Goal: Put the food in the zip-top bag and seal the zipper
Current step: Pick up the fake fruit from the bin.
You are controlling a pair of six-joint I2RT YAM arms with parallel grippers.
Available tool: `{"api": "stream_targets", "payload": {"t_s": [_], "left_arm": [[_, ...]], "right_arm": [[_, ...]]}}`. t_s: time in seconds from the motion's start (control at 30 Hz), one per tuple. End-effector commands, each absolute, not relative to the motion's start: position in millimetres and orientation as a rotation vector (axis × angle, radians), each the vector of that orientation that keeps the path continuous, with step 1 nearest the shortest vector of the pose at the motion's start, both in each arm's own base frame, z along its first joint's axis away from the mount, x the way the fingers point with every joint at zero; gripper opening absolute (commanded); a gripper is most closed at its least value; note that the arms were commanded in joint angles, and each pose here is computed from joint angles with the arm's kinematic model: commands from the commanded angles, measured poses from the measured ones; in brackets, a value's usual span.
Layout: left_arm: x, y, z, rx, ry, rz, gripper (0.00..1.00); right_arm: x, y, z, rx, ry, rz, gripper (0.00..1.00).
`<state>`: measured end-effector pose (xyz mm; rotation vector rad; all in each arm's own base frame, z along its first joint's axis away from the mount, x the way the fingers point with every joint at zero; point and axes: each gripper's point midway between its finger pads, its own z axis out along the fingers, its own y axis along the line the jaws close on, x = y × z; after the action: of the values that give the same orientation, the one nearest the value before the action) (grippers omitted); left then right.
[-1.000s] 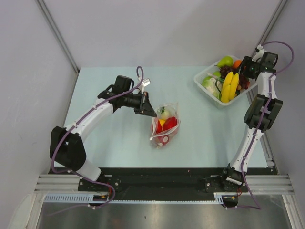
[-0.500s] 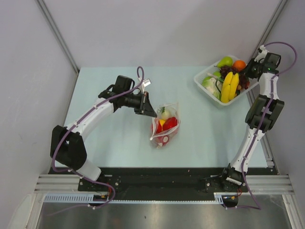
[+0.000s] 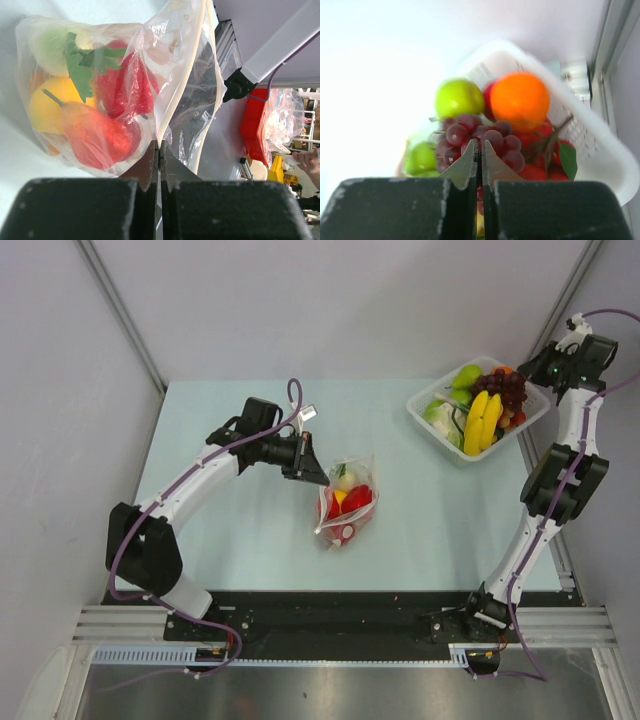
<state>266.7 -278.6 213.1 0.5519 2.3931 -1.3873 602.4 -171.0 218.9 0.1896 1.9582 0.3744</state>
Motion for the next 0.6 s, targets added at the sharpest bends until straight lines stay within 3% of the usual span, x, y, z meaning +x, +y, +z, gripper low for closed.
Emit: {"api": "stream_targets", "payload": {"t_s": [0.0, 0.33, 0.57], "left_arm": [[272.7, -279.6, 230.2, 0.593, 2.322, -1.387, 0.0], [272.0, -279.5, 233.7, 0.596, 2.311, -1.388, 0.0], [272.4, -279.7, 235.8, 0.602, 2.297, -1.387, 0.0]], "right_arm": [[594.5, -159.0, 335.7, 0.082, 1.713, 0.366, 0.0], [566.3, -127.3, 433.0, -0.048, 1.527, 0.381, 0.0], [520.1, -69.0, 509.5, -0.171, 1.402, 0.446, 0.0]]}}
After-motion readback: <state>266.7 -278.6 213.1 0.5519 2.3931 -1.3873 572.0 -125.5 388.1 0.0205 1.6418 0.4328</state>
